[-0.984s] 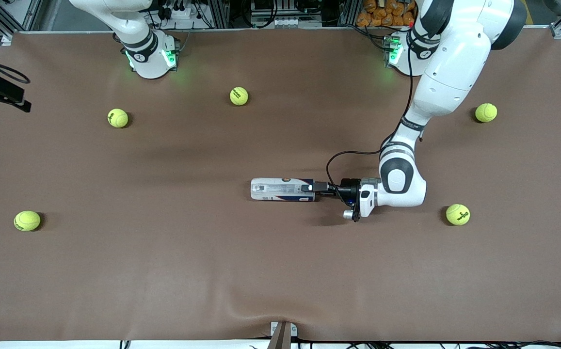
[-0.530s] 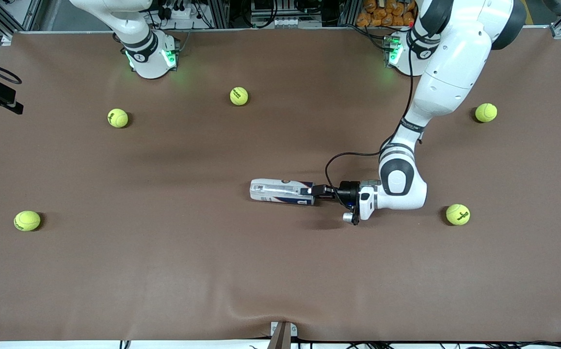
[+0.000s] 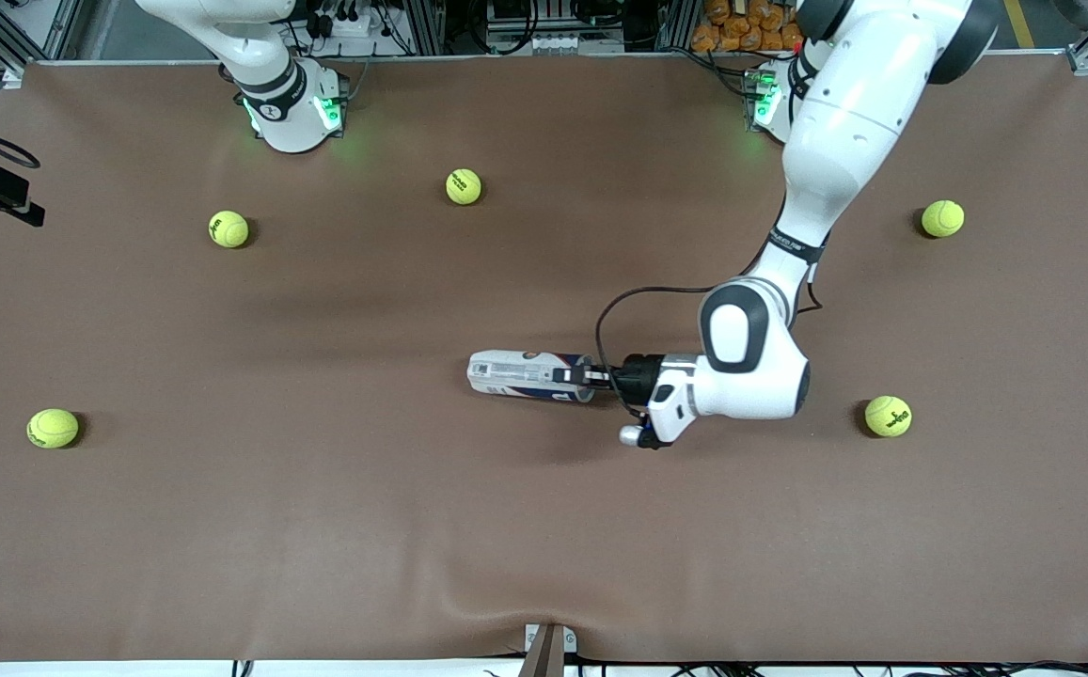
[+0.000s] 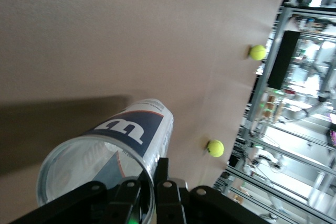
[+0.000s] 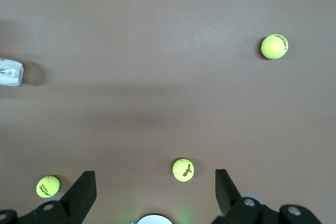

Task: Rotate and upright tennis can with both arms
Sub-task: 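Lift the can with the left gripper and rotate it upright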

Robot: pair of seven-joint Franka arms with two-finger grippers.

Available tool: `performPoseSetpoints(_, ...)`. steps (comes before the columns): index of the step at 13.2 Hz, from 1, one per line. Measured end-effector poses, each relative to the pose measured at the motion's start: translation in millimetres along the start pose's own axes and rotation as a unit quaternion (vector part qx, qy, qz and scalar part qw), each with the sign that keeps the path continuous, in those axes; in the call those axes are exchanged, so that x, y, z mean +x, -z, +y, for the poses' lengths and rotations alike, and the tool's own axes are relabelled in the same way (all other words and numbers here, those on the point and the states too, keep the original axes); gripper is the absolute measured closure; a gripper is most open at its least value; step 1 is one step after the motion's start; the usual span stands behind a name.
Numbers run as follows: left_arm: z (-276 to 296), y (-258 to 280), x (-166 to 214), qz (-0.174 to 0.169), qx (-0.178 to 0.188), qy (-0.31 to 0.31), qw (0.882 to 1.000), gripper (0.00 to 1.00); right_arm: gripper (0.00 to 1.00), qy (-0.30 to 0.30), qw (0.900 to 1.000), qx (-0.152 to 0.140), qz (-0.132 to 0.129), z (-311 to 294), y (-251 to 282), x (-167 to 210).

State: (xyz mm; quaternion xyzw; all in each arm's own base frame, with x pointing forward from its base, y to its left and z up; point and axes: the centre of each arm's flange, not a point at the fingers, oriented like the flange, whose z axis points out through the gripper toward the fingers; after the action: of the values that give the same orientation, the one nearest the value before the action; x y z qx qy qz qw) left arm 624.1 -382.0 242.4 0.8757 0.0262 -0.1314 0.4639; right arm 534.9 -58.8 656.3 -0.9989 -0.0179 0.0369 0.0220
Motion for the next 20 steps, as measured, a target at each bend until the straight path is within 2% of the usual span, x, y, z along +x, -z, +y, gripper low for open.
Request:
performPoseSetpoints(3,44,-2,-6,0.008,0.086,0.025,0.996,0.95,0.00,-0.003,1.000,0.001,-0.001,5,-1,0)
performPoseSetpoints(6,98,-14,-25,0.041,0.168,0.059,0.983,0.95,0.00,-0.002,1.000,0.002,-0.001,4,-1,0)
performPoseSetpoints(12,183,-32,-81,0.122,0.254,0.065,0.957,0.95,0.00,0.015,1.000,0.002,-0.002,5,-2,0)
performPoseSetpoints(16,200,-69,-120,0.164,0.310,0.089,0.932,0.95,0.00,-0.003,1.000,0.003,-0.004,24,-5,-1)
performPoseSetpoints(20,200,-89,-146,0.195,0.376,0.103,0.900,0.95,0.00,-0.003,1.000,0.006,-0.018,25,-18,4)
